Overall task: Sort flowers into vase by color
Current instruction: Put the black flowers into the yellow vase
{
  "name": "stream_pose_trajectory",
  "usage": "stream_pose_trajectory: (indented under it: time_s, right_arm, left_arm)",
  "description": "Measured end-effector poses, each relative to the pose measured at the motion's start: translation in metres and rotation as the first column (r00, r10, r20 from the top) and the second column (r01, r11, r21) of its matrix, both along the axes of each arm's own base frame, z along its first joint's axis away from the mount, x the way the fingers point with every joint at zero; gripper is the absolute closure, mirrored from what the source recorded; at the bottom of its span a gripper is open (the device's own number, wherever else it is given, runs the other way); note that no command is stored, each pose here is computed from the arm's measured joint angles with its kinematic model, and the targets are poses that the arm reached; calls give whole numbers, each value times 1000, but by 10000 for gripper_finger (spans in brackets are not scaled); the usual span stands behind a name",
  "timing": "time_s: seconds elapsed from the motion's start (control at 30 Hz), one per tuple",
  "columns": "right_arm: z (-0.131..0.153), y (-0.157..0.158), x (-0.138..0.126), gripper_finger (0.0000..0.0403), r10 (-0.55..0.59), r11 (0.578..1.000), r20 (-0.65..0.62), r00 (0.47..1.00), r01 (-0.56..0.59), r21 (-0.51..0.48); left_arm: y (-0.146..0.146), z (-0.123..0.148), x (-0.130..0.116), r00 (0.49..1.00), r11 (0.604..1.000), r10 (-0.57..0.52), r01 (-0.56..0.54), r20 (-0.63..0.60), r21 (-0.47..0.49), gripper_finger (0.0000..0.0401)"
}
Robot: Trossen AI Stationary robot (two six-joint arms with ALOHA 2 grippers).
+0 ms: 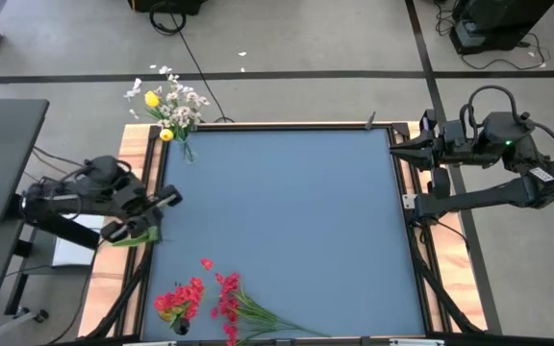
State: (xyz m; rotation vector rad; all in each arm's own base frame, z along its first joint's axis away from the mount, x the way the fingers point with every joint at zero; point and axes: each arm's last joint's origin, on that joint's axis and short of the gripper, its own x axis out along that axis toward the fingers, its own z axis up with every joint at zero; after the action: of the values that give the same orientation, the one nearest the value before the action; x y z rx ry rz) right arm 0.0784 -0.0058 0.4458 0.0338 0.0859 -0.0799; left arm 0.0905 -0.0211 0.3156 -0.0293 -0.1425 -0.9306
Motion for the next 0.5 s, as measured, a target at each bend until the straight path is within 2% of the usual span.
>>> stream_pose_trajectory:
  time_s: [0.17, 0.27, 0.37, 0.5]
  right_arm:
    - [0, 0, 0, 355, 0, 1000, 0, 1000, 0, 0]
    - [0, 0, 0, 355, 0, 1000, 0, 1000, 0, 0]
    - [0, 0, 0, 355, 0, 1000, 0, 1000, 0, 0]
    - [0, 0, 0, 355, 0, 1000, 1, 1000, 0, 0]
  left_arm:
    - [-12, 0, 29, 995, 998, -69, 68, -73, -13, 400]
    - [-23, -4, 39, 990, 992, -118, 120, -74, 23, 401]
    - [-34, -10, 42, 983, 982, -171, 176, -66, 72, 401]
    - [-44, -15, 33, 967, 963, -238, 246, -87, 109, 401]
